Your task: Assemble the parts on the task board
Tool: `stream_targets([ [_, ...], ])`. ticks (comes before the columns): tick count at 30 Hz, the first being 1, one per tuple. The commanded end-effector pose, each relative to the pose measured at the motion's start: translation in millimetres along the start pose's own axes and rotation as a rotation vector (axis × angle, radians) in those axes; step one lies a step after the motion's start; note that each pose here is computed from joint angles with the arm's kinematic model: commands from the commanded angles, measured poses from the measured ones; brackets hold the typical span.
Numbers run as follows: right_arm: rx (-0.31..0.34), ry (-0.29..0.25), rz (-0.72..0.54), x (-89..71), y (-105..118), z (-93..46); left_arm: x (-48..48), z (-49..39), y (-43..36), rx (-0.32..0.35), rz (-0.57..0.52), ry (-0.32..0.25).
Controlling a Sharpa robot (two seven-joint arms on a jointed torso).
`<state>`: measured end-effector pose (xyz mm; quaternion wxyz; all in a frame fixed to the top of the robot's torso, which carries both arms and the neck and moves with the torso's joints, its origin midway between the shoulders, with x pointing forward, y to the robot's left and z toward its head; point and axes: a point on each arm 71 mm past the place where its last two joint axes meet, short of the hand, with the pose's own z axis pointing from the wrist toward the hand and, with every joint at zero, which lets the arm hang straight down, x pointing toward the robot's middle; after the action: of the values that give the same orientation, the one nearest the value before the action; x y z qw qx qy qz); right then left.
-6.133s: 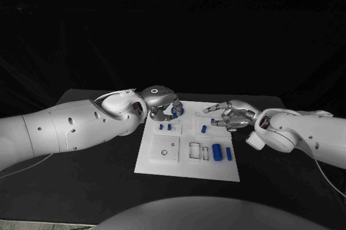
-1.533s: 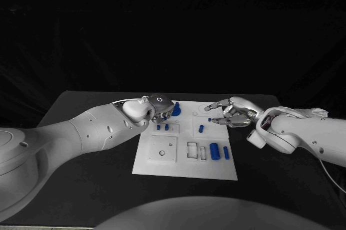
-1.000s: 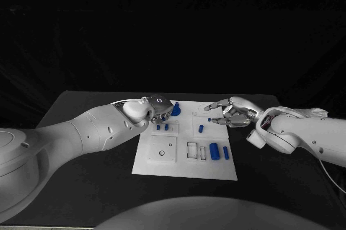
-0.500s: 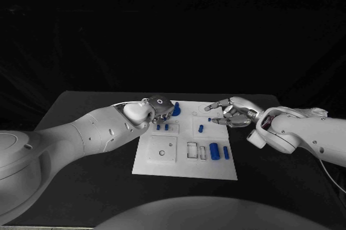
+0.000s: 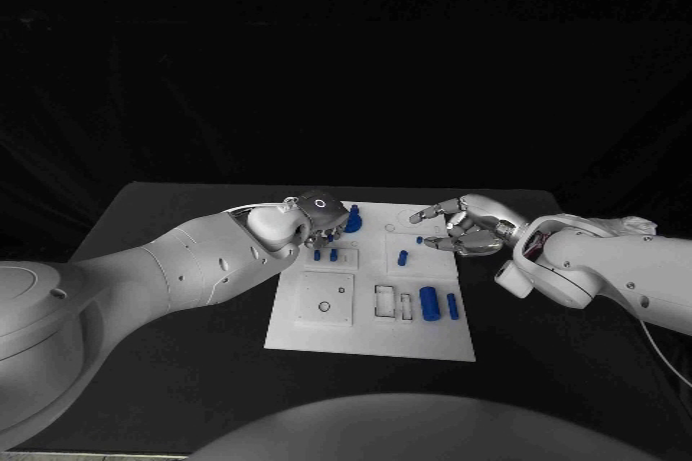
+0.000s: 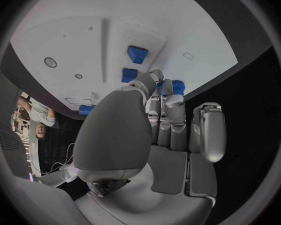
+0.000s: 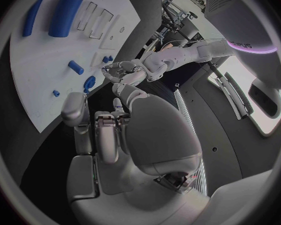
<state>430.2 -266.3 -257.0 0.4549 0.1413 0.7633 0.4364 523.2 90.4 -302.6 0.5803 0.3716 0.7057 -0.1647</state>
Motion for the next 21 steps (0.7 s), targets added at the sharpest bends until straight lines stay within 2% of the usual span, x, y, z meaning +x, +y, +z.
stream_targets([
  [1,-0.004,0.020,0.004,1.8,0.7,0.1,6.7,-0.5,-0.6,-0.006,-0.001,0.055],
  [21,-0.003,0.023,0.005,2.2,0.7,0.5,8.1,-2.1,2.0,-0.008,-0.003,0.058],
])
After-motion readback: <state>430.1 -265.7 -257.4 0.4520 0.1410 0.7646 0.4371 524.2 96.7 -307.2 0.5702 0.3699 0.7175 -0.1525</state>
